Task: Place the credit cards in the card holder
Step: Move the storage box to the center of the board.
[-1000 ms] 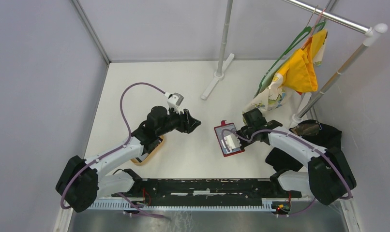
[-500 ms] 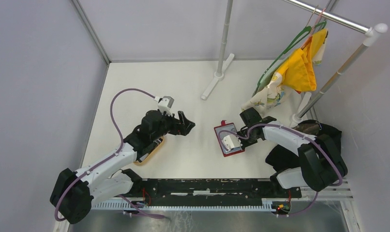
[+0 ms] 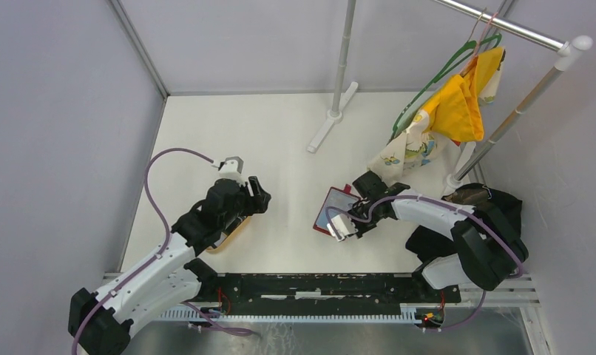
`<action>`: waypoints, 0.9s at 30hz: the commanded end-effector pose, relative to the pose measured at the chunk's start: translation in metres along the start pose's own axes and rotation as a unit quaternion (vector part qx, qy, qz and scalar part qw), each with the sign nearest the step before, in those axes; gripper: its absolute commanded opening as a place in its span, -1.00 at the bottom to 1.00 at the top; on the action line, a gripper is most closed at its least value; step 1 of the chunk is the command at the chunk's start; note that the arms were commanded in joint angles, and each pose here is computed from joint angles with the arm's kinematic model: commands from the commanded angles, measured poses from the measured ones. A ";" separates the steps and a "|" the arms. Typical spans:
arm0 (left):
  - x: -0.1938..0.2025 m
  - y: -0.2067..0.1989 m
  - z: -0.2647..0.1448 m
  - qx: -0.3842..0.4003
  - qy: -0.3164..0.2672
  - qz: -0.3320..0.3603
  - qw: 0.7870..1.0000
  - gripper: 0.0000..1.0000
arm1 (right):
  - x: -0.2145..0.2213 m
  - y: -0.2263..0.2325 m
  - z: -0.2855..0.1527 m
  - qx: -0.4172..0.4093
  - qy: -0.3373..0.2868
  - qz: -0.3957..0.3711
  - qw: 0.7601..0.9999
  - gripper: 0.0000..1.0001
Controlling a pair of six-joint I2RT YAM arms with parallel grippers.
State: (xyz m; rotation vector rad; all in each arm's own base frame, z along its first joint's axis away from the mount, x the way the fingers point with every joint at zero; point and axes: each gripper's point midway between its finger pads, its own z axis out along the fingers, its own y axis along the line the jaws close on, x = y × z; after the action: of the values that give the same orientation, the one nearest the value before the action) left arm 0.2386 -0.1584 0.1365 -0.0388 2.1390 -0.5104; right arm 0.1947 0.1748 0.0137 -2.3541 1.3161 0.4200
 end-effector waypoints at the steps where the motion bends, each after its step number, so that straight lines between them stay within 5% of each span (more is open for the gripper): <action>1: -0.007 0.030 -0.015 -0.081 -0.026 -0.047 0.995 0.44 | -0.051 -0.024 0.010 0.049 -0.086 0.023 0.995 -0.76; 16: 0.015 0.080 -0.006 -0.259 0.024 -0.056 0.964 0.57 | -0.062 -0.025 -0.017 0.040 -0.097 -0.004 0.994 -0.59; 27: 0.030 0.051 0.049 -0.192 0.080 -0.035 0.977 0.61 | -0.060 -0.023 -0.016 0.040 -0.095 -0.008 0.995 -0.59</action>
State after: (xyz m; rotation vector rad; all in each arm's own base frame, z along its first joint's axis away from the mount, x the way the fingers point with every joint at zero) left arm 0.2361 -0.1085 0.0509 -0.3094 2.4383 -0.0074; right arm 0.1794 0.2171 0.0480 -2.2197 1.2397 0.5722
